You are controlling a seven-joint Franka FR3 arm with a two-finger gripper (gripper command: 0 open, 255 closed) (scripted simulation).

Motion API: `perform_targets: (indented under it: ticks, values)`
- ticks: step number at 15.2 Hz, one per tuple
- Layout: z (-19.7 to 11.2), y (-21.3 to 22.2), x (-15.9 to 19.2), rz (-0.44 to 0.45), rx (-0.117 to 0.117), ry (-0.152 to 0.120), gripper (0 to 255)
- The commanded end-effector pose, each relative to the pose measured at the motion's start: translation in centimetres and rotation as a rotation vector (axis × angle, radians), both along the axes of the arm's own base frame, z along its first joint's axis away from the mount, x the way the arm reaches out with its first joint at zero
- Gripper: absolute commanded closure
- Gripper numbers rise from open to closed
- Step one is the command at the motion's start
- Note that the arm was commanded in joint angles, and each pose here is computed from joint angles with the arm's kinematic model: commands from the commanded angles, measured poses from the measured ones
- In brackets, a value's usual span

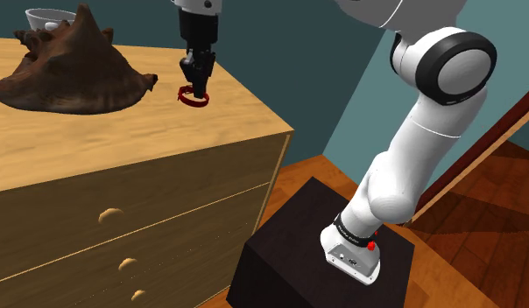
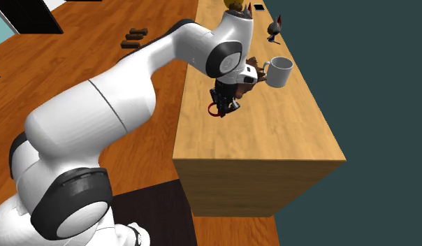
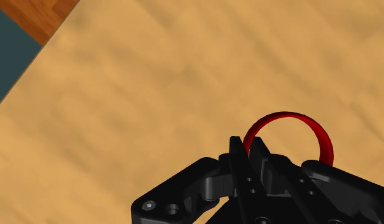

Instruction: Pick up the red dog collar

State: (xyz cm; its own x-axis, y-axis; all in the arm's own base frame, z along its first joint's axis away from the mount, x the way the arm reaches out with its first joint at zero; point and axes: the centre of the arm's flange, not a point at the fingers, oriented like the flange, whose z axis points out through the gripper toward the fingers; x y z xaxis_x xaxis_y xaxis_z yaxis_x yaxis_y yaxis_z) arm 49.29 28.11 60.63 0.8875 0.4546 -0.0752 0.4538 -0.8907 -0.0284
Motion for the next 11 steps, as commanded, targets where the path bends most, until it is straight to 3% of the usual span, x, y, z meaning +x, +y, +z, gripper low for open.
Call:
perform_targets:
  ticks: [1,11]
  values:
    - [1.0,0.0,0.1,0.0,0.0,0.001,255]
    - [5.3,0.0,0.1,0.0,0.0,0.001,255]
